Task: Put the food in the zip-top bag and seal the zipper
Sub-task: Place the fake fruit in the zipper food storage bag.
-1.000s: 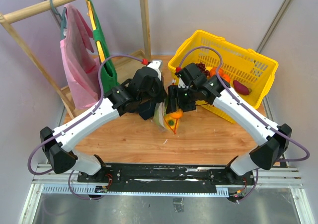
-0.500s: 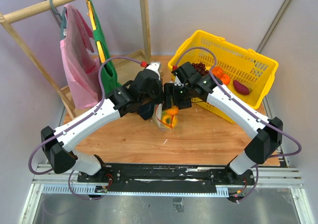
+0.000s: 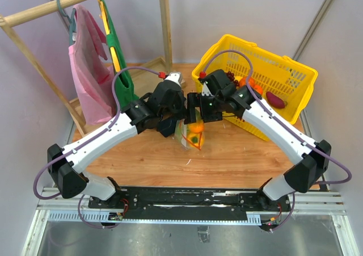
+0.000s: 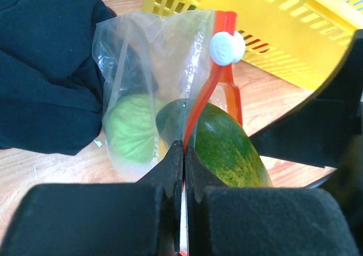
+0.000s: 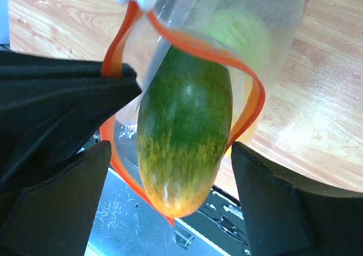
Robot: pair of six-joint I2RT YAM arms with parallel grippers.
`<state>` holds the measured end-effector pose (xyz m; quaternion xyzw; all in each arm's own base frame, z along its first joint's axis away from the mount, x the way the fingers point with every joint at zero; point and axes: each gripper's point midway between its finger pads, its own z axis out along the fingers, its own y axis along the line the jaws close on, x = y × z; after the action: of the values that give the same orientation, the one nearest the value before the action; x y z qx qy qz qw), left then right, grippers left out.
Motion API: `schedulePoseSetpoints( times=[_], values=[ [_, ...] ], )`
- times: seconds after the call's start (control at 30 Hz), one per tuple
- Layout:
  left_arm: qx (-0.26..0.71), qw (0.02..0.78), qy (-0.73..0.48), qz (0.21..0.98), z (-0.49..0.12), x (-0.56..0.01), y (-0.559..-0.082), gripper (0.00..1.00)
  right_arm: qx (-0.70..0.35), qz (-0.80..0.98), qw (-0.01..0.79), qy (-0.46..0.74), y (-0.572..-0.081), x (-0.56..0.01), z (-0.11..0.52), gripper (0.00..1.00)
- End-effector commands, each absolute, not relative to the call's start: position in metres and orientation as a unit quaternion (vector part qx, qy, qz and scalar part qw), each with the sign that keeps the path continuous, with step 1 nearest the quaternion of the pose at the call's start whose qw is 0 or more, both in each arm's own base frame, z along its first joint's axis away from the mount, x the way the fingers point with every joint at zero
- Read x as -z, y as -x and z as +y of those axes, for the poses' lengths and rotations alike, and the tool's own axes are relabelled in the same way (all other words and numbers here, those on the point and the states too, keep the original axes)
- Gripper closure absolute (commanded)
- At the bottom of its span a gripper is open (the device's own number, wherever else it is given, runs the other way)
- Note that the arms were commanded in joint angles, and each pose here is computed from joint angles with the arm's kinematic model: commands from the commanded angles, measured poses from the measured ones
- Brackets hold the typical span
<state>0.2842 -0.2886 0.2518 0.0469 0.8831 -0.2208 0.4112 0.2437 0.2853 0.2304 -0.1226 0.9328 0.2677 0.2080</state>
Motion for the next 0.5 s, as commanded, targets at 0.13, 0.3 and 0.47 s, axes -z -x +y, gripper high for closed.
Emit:
schedulePoseSetpoints(
  times=[0.13, 0.3, 0.47],
  values=[
    [0.224, 0.416, -0.03, 0.881, -0.283, -0.255, -0.286, 1.0, -0.273, 0.922, 0.244, 0.127, -0.235, -0.249, 0.266, 0.12],
    [0.226, 0.416, -0.028, 0.88, -0.283, -0.256, -0.285, 1.0, -0.252, 0.918, 0.282, 0.118, -0.232, -0.257, 0.246, 0.13],
    [0.228, 0.418, -0.026, 0.879, -0.282, -0.259, -0.285, 1.0, -0.255, 0.917, 0.287, 0.113, -0.22, -0.258, 0.235, 0.17]
  ],
)
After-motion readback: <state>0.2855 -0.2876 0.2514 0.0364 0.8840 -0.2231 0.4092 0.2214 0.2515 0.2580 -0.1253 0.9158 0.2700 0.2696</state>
